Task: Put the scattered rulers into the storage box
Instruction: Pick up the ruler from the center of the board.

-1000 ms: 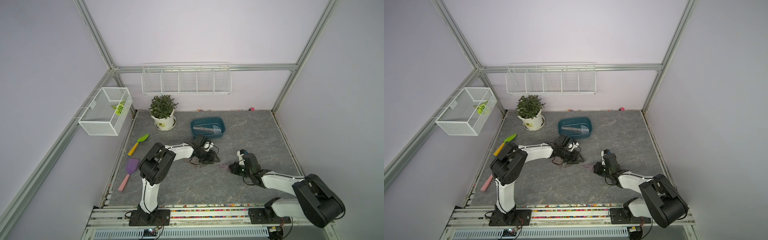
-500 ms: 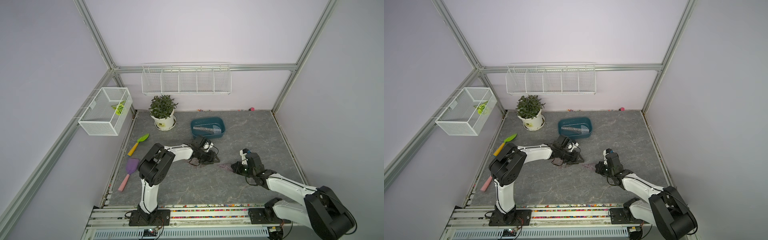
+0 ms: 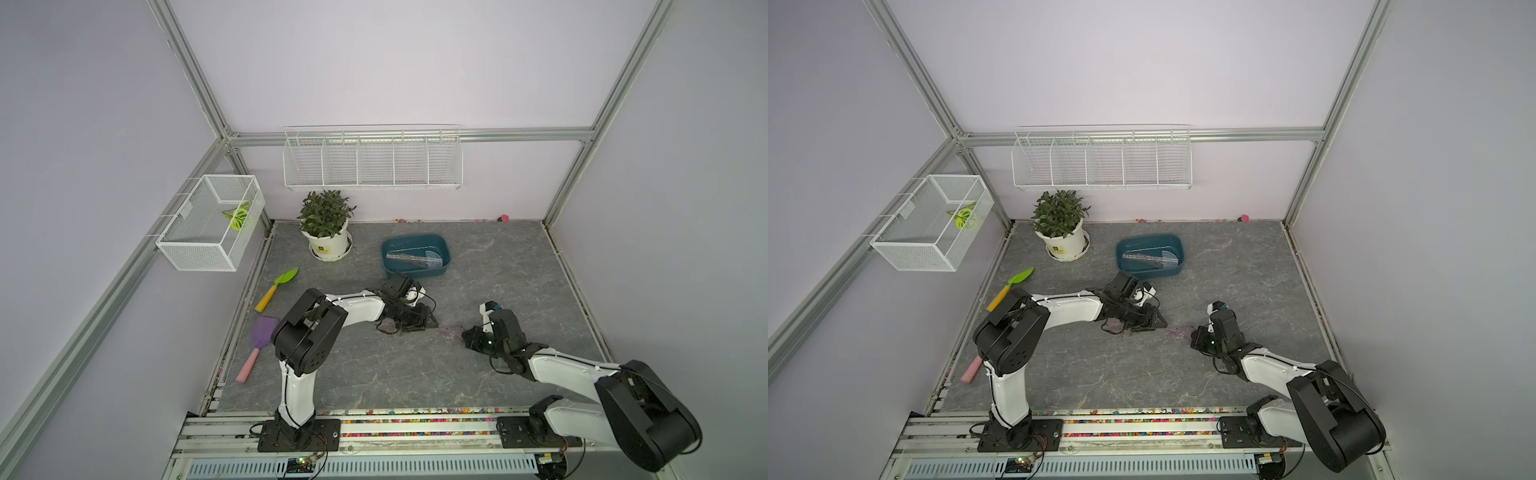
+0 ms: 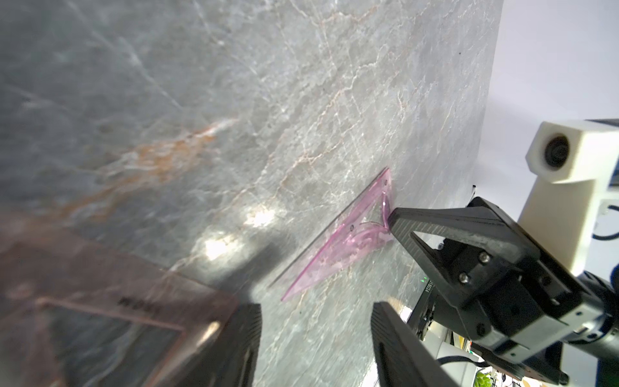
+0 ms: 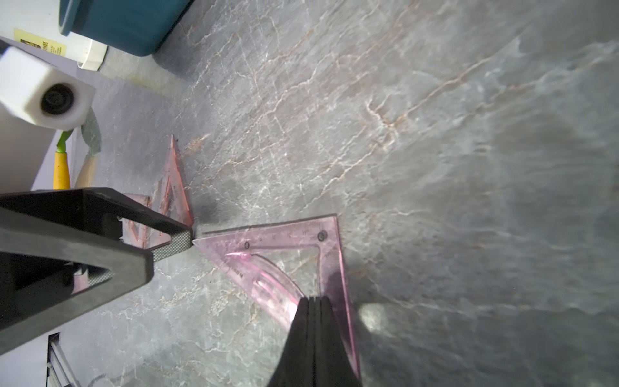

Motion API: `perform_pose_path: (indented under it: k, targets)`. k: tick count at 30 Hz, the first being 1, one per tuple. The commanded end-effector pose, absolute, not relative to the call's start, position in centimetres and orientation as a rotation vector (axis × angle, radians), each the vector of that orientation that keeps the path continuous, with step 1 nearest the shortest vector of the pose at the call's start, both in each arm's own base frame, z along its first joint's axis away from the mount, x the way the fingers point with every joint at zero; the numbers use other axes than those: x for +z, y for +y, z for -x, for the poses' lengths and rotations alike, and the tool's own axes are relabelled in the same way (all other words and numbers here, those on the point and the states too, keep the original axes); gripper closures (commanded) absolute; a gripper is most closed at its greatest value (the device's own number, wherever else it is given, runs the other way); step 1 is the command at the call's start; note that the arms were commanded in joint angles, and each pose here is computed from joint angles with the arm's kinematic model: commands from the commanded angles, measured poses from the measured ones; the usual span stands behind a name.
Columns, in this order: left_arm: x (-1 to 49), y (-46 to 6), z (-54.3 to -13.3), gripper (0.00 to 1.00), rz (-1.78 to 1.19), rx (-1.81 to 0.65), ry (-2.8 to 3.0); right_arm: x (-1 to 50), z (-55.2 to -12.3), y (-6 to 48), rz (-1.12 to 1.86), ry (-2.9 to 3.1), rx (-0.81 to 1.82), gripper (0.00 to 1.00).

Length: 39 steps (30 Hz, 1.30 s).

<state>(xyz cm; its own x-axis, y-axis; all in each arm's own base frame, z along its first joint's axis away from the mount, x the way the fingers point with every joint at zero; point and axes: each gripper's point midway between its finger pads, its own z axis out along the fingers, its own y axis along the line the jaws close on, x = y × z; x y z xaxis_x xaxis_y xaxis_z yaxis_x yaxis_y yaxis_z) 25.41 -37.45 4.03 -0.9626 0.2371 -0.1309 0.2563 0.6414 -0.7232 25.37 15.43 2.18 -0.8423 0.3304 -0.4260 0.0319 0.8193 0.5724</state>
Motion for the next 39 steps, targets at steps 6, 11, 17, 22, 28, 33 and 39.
perform_pose_path:
  k: [6, 11, 17, 22, 28, 33, 39]
  targets:
    - [-0.5, -37.0, -23.9, 0.42, -0.39, -1.161, 2.985, -1.7, -22.6, 13.6, -0.344, 2.611, 0.662, 0.96]
    - [-0.9, -37.2, -23.4, 0.43, -0.408, -1.192, 2.999, -1.7, -22.5, 13.6, -0.343, 2.611, 0.665, 0.96]
    - [-1.0, -37.4, -23.0, 0.62, -0.422, -1.242, 2.995, -1.7, -22.6, 13.7, -0.34, 2.609, 0.672, 0.96]
    - [-1.0, -37.4, -23.0, 0.87, -0.437, -1.24, 2.998, -1.3, -22.6, 13.8, -0.333, 2.599, 0.68, 0.96]
    - [0.6, -37.4, -23.2, 1.0, -0.474, -1.231, 2.964, 2.3, -23.4, 14.7, -0.27, 2.534, 0.764, 0.92]
    - [4.9, -37.8, -24.3, 1.0, -0.499, -1.282, 2.858, 9.0, -24.6, 13.2, -0.25, 2.371, 0.78, 0.78]
    - [12.4, -37.4, -29.6, 1.0, -0.482, -1.313, 2.635, 11.0, -25.8, 11.9, -0.27, 2.276, 0.765, 0.76]
